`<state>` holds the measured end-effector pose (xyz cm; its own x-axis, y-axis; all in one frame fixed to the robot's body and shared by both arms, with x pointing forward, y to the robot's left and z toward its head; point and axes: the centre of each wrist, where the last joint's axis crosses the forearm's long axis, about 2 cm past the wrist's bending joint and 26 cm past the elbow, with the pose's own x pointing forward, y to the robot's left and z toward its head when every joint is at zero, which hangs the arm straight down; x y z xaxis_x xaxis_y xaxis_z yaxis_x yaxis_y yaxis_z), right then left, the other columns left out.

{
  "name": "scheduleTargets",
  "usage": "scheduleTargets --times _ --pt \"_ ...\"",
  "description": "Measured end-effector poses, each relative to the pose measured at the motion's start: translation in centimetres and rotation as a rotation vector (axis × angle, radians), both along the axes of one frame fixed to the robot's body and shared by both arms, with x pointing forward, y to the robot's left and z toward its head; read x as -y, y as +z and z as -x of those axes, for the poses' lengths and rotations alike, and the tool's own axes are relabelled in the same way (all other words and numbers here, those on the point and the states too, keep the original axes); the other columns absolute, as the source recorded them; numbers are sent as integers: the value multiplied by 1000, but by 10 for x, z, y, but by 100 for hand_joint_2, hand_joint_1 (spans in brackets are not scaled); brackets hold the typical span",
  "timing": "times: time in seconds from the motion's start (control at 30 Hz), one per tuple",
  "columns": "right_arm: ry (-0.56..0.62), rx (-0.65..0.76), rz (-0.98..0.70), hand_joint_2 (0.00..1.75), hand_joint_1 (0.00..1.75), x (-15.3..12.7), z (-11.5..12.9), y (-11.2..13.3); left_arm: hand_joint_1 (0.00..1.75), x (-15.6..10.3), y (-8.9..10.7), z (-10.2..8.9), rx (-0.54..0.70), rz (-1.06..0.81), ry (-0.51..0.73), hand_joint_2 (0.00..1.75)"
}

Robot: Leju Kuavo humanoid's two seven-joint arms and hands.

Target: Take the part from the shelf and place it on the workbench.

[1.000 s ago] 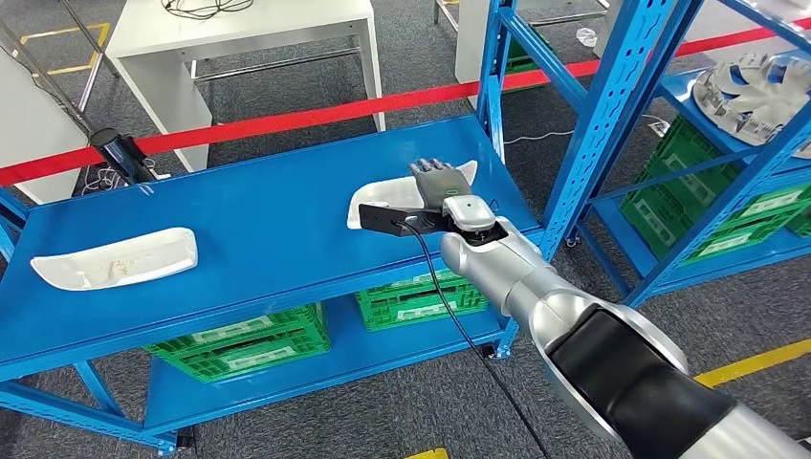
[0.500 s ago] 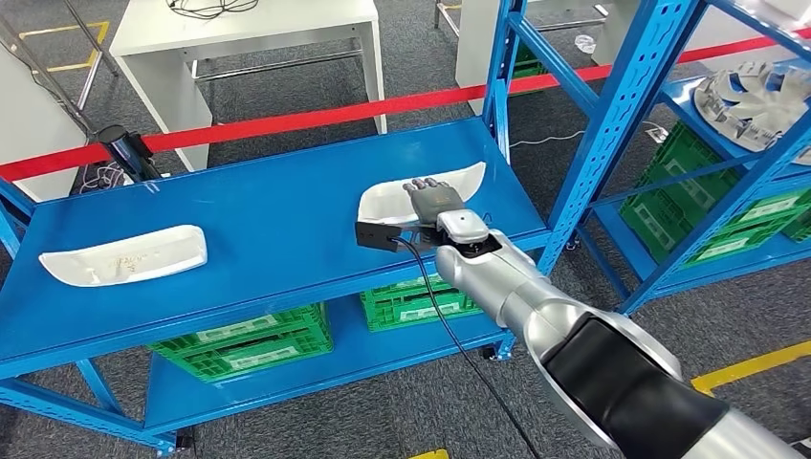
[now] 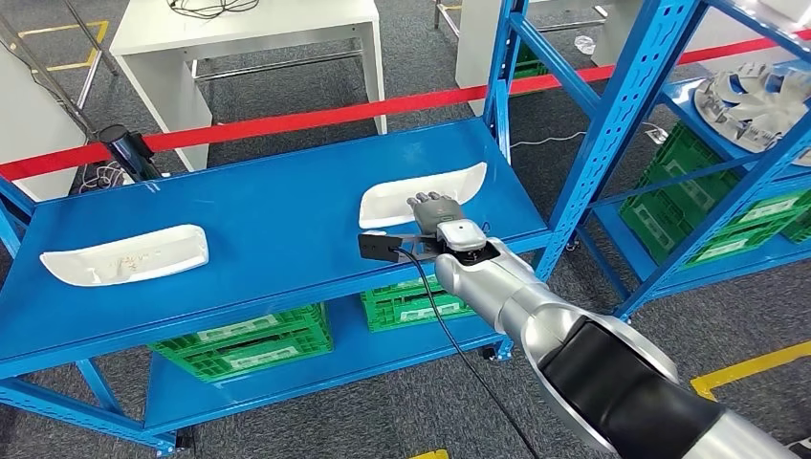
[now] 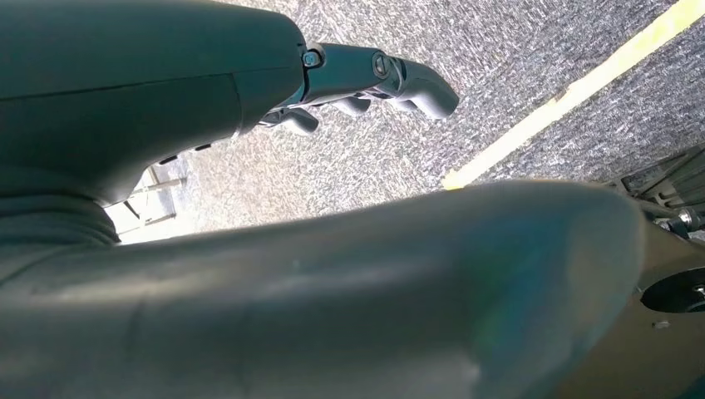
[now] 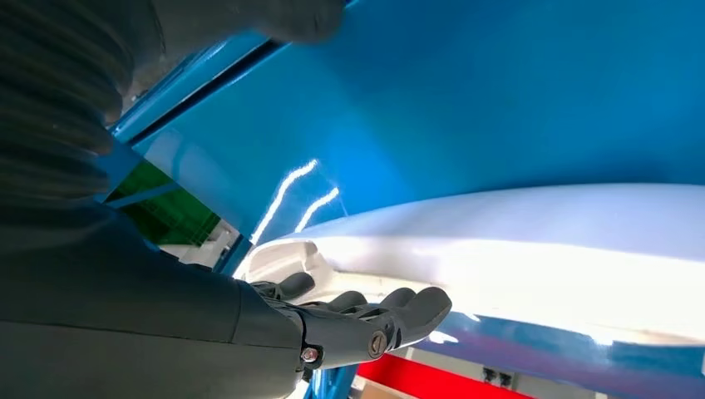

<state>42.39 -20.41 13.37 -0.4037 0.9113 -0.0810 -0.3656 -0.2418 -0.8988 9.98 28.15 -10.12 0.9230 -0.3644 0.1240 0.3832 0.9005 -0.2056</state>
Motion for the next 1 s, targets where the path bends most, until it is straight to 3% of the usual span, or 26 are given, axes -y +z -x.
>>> scheduleTargets --times 0.3,0.33,0.43,0.47,0.67,0.9,1.0 --pt "-80 -4 43 175 173 12 1 -8 0 0 -1 6 -4 6 15 0" --pt "-87 -3 47 175 130 13 2 -8 0 0 -1 7 -4 8 17 0" --pt "-105 4 60 44 1 17 2 -10 0 0 -2 8 -3 11 24 0" --pt "-111 11 64 0 0 18 1 -10 0 0 -2 9 -3 12 26 0" --pt "-132 112 42 0 0 20 -2 -4 0 0 -3 13 -11 15 36 0" --pt "-52 279 -55 0 0 8 -30 51 0 1 -3 14 -14 16 41 0" --pt "-15 320 -83 0 0 1 -33 63 0 2 -3 13 -14 18 42 0"
